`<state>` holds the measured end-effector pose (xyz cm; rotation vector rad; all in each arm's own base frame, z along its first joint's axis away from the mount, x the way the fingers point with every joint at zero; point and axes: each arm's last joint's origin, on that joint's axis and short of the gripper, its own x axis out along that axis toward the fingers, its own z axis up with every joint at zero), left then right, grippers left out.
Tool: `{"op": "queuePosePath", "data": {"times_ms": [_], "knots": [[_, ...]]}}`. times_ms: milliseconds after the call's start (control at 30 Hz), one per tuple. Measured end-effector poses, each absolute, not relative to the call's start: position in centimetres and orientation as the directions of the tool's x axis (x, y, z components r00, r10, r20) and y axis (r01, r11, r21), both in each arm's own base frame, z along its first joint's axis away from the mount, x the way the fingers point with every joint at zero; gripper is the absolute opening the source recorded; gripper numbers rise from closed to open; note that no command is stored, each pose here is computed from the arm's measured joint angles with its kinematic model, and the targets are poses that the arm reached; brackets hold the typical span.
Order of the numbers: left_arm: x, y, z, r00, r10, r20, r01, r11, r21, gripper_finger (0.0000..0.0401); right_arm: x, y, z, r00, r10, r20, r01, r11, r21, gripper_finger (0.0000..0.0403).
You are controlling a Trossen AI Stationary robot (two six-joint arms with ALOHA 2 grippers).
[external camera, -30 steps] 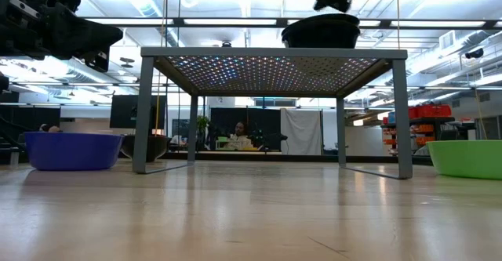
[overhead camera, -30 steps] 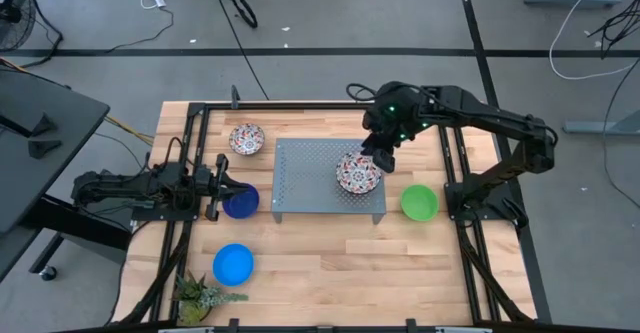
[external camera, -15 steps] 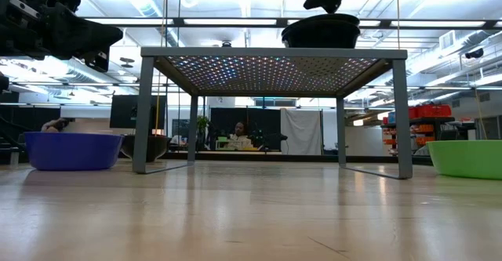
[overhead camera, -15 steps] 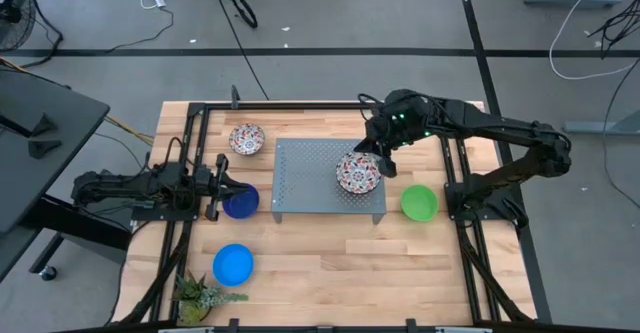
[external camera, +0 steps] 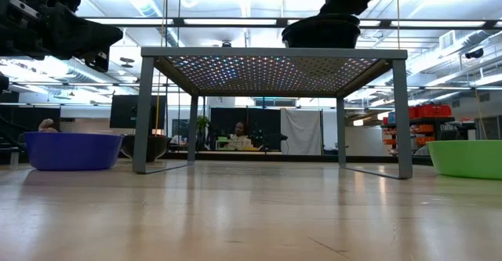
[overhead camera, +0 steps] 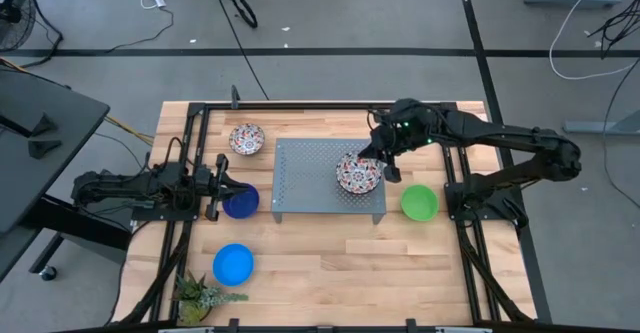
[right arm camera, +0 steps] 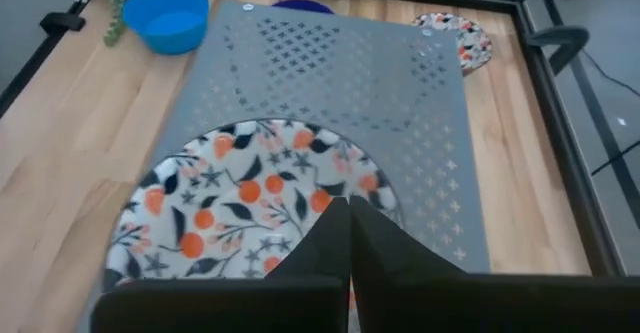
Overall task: Pick & Place Mini bowls
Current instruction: Stack the bottom white patterned bowl on top of the white patterned bowl on the shelf
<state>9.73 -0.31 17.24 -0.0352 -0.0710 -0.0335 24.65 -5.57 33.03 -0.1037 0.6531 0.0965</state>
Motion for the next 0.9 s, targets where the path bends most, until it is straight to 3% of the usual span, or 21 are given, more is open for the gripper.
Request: {"op": "queuePosePath", "data": {"times_ms": [900], "knots": [[9.7,-0.3,17.2,0.997,-0.032,0.072,0.035,0.999,-0.034,0.0032,23.6,-6.9,32.5,0.754,0.09,-0.65,-0.178,0.982,-0.071,0.0]]}}
